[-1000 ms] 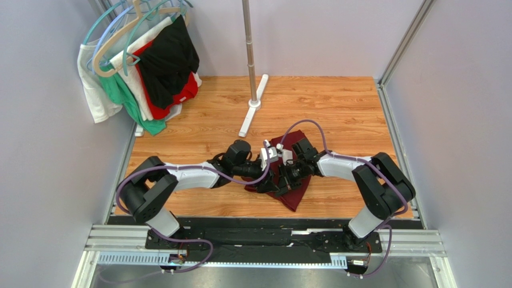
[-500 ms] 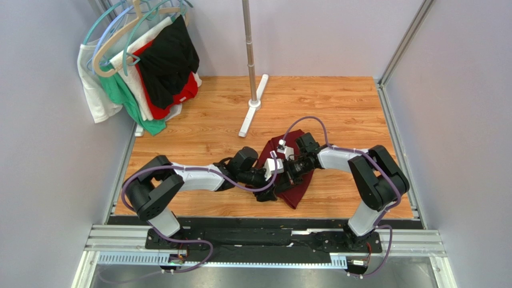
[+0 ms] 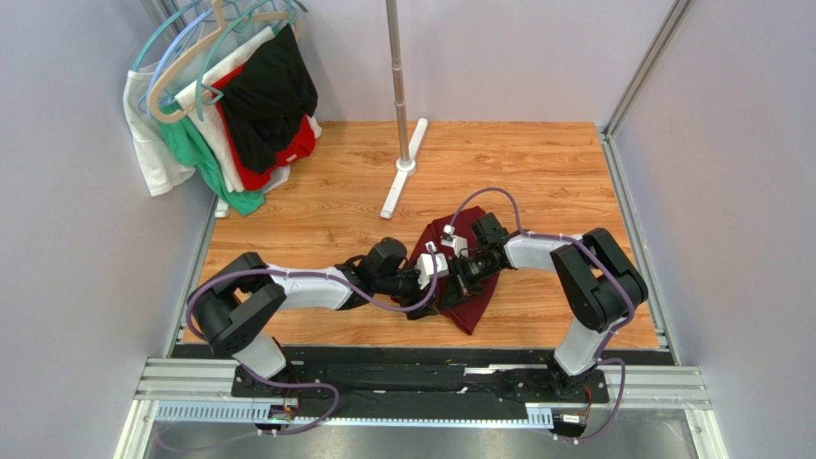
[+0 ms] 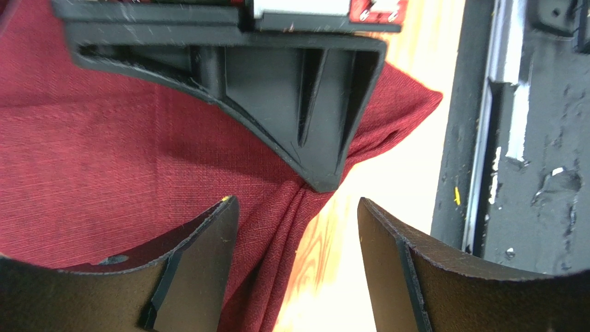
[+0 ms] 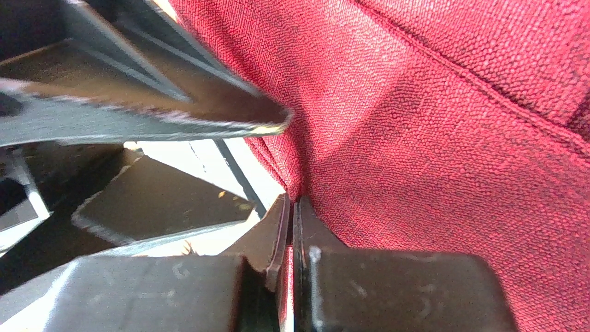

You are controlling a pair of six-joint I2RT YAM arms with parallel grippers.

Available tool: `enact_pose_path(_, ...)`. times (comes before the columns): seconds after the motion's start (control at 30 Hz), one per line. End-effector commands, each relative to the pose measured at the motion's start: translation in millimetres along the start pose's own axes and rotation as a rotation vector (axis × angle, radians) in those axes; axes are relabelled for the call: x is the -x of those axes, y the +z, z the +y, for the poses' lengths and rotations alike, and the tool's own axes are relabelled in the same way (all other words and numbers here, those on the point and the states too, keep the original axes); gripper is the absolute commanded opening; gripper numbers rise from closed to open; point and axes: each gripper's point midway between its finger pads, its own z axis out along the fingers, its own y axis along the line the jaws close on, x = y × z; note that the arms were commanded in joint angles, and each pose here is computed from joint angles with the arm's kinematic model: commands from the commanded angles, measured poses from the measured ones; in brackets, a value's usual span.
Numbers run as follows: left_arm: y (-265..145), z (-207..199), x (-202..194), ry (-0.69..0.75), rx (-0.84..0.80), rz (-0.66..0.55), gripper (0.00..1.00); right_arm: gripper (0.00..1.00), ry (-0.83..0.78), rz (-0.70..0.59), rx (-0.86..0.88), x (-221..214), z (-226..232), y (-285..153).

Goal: Fold the napkin, place the utensils inside, and roll it up
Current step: Roll the napkin at the center of the board.

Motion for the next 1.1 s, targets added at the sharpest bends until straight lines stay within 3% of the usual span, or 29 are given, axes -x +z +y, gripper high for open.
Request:
enact_pose_path(0.0,7.1,-2.4,5.8,0.031,-0.045,0.016,0.73,0.0,-0.037,-0.01,0.031,8.2,8.7,-3.1)
enact_pose_path(0.2,10.2,6.8,-2.4,0.026,-0.005,0.058,0.73,0.0,-0.04,-0.009,0.039,8.4,10.4,-3.6)
enact_pose_path(0.33,13.5,8.9,-13.4,0.015,0.011,0.116,0.66,0.0,-0.044,-0.011,0.044,9.0,12.1,-4.2)
enact_pose_path(0.5,12.7,10.2,-29.4,-0.005,0.054,0.182,0.45,0.0,-0.043,-0.013,0.049,10.3,12.6,-5.3)
enact_pose_path(0.77,12.8,7.2,-38.6,-0.045,0.051,0.209,0.24,0.0,-0.037,-0.021,0.068,12.2,15.0,-8.1)
enact_pose_path(0.9,14.9,5.0,-41.9,-0.076,0.04,0.228,0.02,0.0,-0.04,-0.024,0.078,12.7,18.6,-9.6)
enact_pose_path(0.93,16.0,3.1,-46.1,-0.094,0.032,0.242,0.0,0.0,-0.037,-0.028,0.077,13.6,18.9,-10.3)
enact_pose_path(1.03,18.9,-1.4,-52.1,-0.141,0.014,0.26,0.0,0.1,-0.013,-0.053,0.062,15.9,16.8,-15.7)
enact_pose_path(1.07,19.8,-2.0,-52.2,-0.151,0.008,0.261,0.0,0.23,-0.013,-0.073,0.054,17.4,19.0,-20.3)
